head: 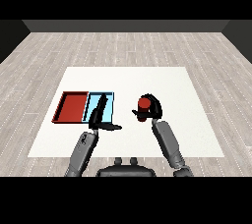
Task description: Pick the red can and put it in the red box
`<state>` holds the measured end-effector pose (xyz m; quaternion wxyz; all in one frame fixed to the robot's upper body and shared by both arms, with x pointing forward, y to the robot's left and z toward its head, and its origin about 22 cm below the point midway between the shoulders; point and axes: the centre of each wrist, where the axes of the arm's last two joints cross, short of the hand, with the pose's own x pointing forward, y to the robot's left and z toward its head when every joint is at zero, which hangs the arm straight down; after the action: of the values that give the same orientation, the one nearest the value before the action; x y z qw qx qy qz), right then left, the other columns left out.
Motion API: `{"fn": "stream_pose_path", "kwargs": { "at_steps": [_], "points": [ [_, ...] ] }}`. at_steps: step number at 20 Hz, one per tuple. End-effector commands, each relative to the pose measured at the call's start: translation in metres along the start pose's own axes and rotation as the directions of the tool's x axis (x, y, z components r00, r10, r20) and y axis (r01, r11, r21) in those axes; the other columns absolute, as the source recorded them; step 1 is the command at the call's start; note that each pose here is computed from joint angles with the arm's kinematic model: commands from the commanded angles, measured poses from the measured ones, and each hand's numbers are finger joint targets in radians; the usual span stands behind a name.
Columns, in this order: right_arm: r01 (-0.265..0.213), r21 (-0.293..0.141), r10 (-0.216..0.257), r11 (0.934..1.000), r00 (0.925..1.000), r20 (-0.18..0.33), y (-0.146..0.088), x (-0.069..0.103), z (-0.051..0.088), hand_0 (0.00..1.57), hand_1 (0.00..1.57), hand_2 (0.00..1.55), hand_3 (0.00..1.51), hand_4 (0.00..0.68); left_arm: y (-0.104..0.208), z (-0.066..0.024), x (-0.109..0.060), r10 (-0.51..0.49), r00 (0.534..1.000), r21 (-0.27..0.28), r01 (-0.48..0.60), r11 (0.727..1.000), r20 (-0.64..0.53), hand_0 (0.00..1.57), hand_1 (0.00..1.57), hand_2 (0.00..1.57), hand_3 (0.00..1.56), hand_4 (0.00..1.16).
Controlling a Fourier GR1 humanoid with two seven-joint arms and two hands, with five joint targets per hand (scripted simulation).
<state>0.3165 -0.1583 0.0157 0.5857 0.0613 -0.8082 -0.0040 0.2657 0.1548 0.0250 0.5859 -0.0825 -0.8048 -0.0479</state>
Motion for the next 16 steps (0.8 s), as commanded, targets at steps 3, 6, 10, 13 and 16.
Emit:
{"fn": "stream_pose_path", "kwargs": {
  "at_steps": [3,6,10,13,16],
  "points": [
    [0.018,0.018,-0.018,0.9997,0.9996,0.020,0.033,-0.002,-0.003,1.41,1.41,1.43,1.41,0.645,-0.019,-0.0067,-0.003,0.032,0.999,-0.068,-0.033,0.997,-0.015,0.00,0.00,0.00,0.00,0.00],
    [0.009,0.049,-0.011,0.9988,0.9990,0.044,0.043,0.012,-0.026,1.41,1.41,1.41,1.39,0.639,-0.046,-0.0143,0.001,0.034,0.999,-0.081,-0.035,0.996,-0.016,0.00,0.00,0.00,0.00,0.00],
    [0.037,0.065,-0.041,0.9972,0.9970,0.065,0.067,0.011,0.004,1.38,1.38,1.41,1.40,0.625,-0.047,-0.0105,-0.005,0.035,0.999,-0.093,-0.038,0.995,-0.025,0.00,0.00,0.00,0.00,0.00],
    [0.027,0.077,-0.032,0.9967,0.9971,0.069,0.062,0.029,0.002,1.39,1.39,1.41,1.40,0.615,-0.055,-0.0073,-0.005,0.017,0.999,-0.087,-0.020,0.996,-0.040,0.00,0.00,0.00,0.00,0.00],
    [0.050,0.090,-0.055,0.9947,0.9967,0.059,0.059,0.014,-0.014,1.41,1.41,1.43,1.41,0.618,-0.061,-0.0253,-0.007,0.011,0.999,-0.083,-0.014,0.996,-0.038,0.00,0.00,0.00,0.00,0.00]
  ]
}}
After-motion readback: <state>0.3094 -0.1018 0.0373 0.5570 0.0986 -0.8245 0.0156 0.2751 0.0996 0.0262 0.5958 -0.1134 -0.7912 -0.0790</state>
